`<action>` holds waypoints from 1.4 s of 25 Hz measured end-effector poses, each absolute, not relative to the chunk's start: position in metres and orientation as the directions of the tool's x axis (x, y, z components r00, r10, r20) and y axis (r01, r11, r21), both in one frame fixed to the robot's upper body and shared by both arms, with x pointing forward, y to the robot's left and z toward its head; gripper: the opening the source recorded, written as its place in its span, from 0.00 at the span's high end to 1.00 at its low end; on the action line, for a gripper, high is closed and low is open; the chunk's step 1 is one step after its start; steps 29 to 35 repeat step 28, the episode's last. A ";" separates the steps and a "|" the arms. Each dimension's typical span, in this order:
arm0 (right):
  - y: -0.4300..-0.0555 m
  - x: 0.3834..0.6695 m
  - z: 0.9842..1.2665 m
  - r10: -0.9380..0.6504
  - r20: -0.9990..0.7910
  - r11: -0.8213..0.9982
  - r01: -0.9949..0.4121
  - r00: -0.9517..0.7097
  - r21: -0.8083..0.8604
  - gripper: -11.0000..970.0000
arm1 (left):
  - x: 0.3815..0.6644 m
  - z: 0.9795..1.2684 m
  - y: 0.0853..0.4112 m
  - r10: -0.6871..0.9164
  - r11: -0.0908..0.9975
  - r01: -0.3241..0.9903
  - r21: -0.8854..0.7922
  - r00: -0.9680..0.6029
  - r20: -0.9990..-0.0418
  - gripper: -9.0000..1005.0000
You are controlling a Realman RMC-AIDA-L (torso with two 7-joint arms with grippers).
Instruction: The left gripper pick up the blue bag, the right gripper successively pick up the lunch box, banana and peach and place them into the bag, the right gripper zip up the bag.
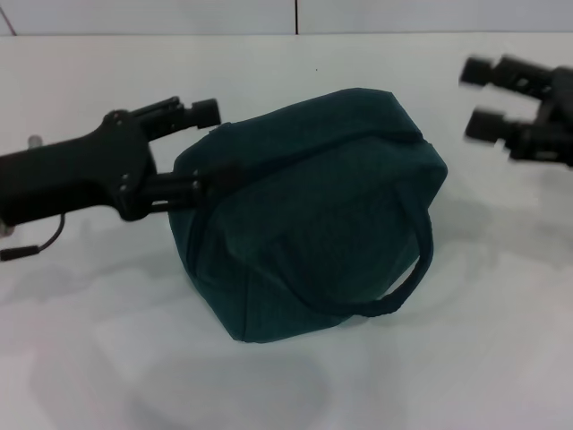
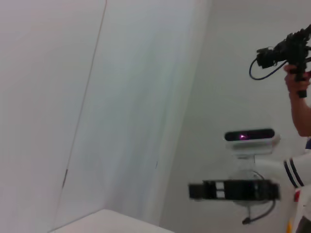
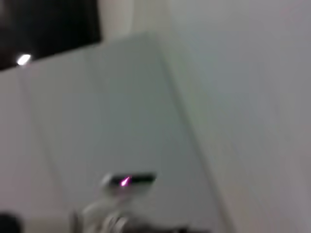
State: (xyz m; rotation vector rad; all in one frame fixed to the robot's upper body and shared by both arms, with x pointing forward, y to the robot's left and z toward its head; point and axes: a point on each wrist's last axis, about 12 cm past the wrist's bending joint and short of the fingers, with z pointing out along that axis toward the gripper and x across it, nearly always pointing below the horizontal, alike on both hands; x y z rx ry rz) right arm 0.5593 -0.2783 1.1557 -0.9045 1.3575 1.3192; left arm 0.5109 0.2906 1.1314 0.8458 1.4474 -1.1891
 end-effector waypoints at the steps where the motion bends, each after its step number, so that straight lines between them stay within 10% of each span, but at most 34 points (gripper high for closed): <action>1: -0.274 0.561 1.157 0.086 -0.967 0.095 -0.964 -0.240 0.248 0.09 | 0.509 1.130 0.292 -0.087 0.265 0.935 -0.233 -0.218 -0.972 0.25; 35: -0.209 0.562 1.156 -0.114 -0.967 -0.080 -0.968 -0.226 0.236 0.09 | 0.472 1.116 0.310 -0.107 0.258 0.941 -0.220 -0.199 -0.974 0.13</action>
